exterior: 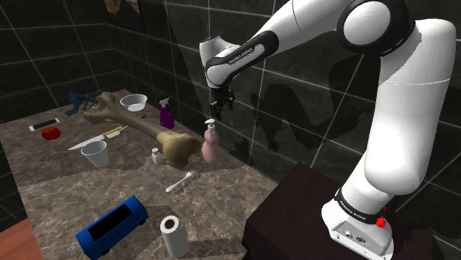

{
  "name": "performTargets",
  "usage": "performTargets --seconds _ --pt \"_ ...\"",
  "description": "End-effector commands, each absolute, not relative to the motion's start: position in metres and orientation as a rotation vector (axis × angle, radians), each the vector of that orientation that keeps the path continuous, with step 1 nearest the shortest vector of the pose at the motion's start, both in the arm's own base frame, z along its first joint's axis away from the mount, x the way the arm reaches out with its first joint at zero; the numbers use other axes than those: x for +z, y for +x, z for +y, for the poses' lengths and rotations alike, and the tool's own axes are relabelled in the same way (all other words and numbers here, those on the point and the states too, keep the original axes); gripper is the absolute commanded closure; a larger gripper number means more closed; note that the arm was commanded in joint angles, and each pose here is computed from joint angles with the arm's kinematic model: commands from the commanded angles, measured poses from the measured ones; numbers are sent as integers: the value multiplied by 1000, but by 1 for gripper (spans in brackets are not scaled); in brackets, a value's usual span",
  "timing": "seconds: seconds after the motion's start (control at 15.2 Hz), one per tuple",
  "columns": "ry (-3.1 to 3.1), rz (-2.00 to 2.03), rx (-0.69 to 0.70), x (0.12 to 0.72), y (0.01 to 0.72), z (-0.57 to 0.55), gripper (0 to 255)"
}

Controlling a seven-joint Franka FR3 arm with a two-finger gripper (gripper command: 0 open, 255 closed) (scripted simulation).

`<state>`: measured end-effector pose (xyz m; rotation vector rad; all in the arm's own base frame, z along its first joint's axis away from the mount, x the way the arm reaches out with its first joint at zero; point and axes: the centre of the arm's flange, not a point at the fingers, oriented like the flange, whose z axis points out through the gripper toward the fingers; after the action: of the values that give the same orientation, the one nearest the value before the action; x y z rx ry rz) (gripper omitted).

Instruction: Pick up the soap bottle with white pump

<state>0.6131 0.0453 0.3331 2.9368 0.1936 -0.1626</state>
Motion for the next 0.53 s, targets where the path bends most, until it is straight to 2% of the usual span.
performTargets --seconds 0.0,0.46 --pt "2933 190 -158 316 633 46 0" --pt "2921 178 -141 265 708 50 0"
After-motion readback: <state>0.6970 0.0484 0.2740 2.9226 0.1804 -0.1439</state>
